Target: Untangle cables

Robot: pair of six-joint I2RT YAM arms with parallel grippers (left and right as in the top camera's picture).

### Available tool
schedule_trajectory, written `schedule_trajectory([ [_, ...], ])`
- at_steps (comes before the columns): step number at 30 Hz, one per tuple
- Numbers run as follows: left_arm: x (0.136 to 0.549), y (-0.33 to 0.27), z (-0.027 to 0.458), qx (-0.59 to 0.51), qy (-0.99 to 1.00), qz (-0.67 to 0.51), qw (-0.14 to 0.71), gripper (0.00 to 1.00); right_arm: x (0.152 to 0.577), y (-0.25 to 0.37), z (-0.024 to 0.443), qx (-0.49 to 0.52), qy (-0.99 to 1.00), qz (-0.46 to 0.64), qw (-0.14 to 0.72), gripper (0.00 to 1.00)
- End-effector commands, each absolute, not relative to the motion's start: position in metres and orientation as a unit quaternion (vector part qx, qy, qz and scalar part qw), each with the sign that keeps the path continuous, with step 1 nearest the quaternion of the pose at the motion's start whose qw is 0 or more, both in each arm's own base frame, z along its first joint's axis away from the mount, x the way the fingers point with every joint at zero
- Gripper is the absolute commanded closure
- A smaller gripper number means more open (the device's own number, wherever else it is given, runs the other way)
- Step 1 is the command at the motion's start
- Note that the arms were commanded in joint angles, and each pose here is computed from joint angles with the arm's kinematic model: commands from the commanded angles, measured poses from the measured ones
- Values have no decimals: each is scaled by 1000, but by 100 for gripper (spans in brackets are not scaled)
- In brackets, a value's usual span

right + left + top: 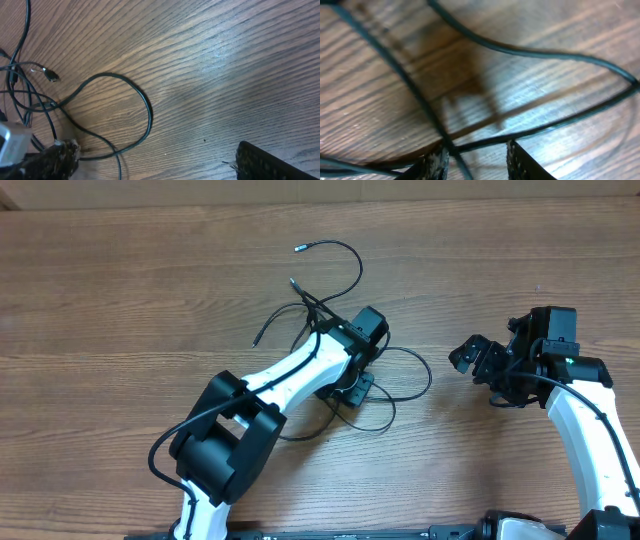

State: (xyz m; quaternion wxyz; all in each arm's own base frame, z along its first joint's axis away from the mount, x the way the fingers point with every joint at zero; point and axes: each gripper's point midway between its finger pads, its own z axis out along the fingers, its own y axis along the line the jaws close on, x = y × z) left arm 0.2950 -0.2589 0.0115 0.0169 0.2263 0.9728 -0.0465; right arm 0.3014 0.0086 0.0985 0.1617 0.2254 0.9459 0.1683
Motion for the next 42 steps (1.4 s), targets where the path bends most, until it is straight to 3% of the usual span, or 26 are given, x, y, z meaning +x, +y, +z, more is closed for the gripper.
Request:
schedule_trajectory([
  [1,304,-248,6,135,989,-55,7,58,301,11,97,220,948,169,159,0],
  [5,311,-256,11,101,987,-122,-9,53,302,11,97,220,947,169,160,0],
  [12,319,-260,13,81,986,-146,-2,55,302,11,97,220,947,169,161,0],
  [23,314,-247,6,149,988,-28,39,52,302,11,97,220,947,169,159,0],
  [42,309,-240,-9,186,982,-6,20,55,301,11,97,220,947,169,159,0],
])
